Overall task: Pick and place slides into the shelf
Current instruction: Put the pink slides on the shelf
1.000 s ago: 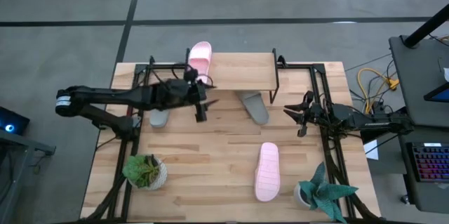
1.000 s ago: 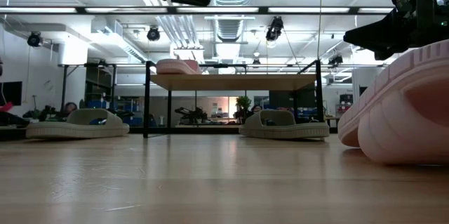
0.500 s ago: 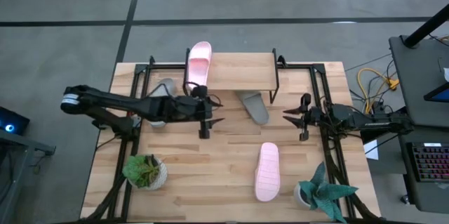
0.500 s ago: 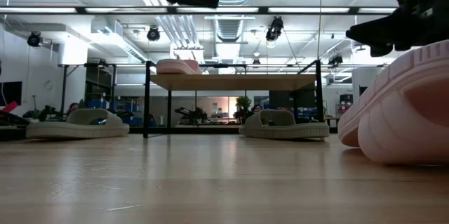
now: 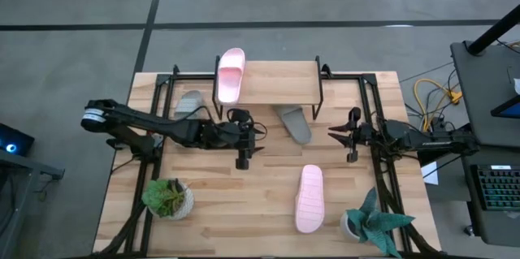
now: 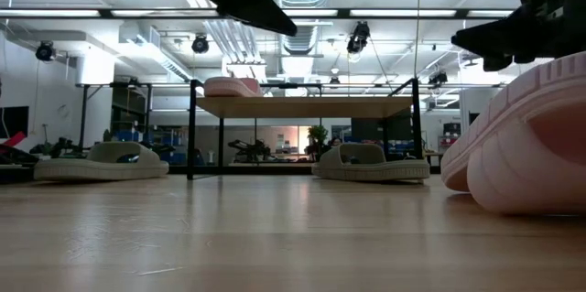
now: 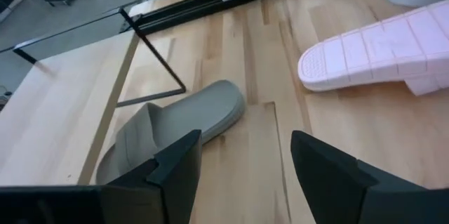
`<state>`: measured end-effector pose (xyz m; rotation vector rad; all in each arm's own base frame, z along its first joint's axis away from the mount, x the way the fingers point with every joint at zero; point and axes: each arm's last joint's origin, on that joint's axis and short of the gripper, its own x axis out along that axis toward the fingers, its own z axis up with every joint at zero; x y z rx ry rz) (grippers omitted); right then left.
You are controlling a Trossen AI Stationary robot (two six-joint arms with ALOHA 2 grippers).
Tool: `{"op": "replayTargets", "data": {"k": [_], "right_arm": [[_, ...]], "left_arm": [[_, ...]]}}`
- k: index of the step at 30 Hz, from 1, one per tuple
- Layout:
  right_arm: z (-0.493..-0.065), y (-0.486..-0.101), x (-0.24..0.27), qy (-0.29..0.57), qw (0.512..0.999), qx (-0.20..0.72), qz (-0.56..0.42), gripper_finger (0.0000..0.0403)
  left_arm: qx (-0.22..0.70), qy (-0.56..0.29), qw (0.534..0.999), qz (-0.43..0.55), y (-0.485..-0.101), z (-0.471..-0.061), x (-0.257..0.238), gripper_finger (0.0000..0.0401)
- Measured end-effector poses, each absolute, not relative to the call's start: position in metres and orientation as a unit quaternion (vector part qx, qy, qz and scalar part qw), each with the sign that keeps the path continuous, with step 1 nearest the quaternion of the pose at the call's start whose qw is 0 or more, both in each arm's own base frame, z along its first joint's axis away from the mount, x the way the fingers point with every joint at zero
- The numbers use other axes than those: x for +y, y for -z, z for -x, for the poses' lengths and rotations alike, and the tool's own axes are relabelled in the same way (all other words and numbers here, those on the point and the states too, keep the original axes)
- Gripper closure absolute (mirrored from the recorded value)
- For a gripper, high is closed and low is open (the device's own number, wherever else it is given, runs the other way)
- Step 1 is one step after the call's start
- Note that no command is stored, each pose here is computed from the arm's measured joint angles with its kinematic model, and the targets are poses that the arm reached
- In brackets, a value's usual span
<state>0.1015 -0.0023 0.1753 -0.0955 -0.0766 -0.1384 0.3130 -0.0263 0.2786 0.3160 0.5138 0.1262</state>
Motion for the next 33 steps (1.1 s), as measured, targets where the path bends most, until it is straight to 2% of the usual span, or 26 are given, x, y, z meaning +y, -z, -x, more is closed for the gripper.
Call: {"op": "replayTargets", "data": {"k": [6, 13, 22, 26, 33], "right_arm": [[-0.1, -0.186, 0.001, 0.022, 0.993, -0.097, 0.057, 0.0326], [-0.099, -0.204, 0.001, 0.024, 0.991, -0.12, 0.061, 0.0279], [-0.114, -0.253, 0.001, 0.017, 0.997, -0.035, 0.068, 0.0213], [-0.125, -0.275, 0.002, 0.002, 0.998, 0.009, 0.064, 0.0207], [-0.15, -0.292, 0.009, -0.115, 0.985, 0.123, 0.031, 0.0207]], "left_arm": [[0.262, -0.098, 0.943, -0.181, -0.285, -0.304, -0.023, 0.0197], [0.264, -0.111, 0.938, -0.197, -0.288, -0.3, -0.022, 0.0197], [0.287, -0.143, 0.927, -0.194, -0.289, -0.287, -0.018, 0.0197], [0.296, -0.142, 0.924, -0.196, -0.288, -0.285, -0.018, 0.0197], [0.321, -0.142, 0.916, -0.192, -0.284, -0.281, -0.018, 0.0197]]}}
